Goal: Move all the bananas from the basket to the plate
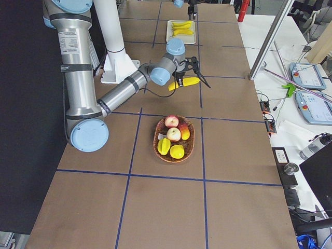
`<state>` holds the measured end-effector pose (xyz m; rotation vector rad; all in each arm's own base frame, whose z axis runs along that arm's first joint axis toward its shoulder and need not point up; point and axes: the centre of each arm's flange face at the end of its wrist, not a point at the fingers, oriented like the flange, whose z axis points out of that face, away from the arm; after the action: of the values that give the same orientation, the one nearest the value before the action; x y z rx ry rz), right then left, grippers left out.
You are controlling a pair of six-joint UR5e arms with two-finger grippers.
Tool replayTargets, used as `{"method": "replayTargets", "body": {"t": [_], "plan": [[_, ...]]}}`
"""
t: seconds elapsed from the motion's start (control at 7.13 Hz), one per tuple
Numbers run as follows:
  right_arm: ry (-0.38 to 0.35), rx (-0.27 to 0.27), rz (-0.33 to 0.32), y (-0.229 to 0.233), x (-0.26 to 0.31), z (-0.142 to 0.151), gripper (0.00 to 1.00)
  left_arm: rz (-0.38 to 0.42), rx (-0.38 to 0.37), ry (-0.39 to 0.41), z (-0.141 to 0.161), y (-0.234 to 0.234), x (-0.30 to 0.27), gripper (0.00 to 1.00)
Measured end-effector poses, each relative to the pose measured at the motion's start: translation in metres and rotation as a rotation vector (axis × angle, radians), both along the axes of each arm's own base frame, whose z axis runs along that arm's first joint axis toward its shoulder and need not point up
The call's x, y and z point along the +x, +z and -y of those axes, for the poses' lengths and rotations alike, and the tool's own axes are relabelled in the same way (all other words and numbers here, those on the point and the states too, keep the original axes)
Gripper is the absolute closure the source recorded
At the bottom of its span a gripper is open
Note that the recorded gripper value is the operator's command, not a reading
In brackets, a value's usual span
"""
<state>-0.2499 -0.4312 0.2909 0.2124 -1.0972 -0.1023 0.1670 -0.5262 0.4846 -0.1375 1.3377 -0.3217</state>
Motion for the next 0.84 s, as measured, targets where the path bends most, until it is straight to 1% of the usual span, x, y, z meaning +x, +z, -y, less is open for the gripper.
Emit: {"method": "replayTargets", "body": {"t": [0.14,0.28,0.42,0.56,0.7,0.84], "plan": [[0.033,-0.026,0.056,-0.047,-0.042,-0.003,0.99,-0.018,-0.016,-0.018,0.004,-0.02,0.002,0.0],[0.079,-0.039,0.111,-0.084,-0.083,-0.019,0.99,-0.042,-0.029,-0.037,0.01,-0.047,0.005,0.0],[0.13,-0.043,0.185,-0.109,-0.121,-0.046,0.99,-0.072,-0.041,-0.063,0.017,-0.081,0.011,0.0],[0.17,-0.043,0.262,-0.124,-0.151,-0.073,0.99,-0.105,-0.059,-0.093,0.016,-0.121,0.032,0.0],[0.183,-0.044,0.314,-0.133,-0.17,-0.094,0.99,-0.146,-0.083,-0.113,0.007,-0.161,0.067,0.0],[0.178,-0.044,0.344,-0.138,-0.182,-0.107,0.99,-0.193,-0.108,-0.121,-0.003,-0.2,0.104,0.01]]}}
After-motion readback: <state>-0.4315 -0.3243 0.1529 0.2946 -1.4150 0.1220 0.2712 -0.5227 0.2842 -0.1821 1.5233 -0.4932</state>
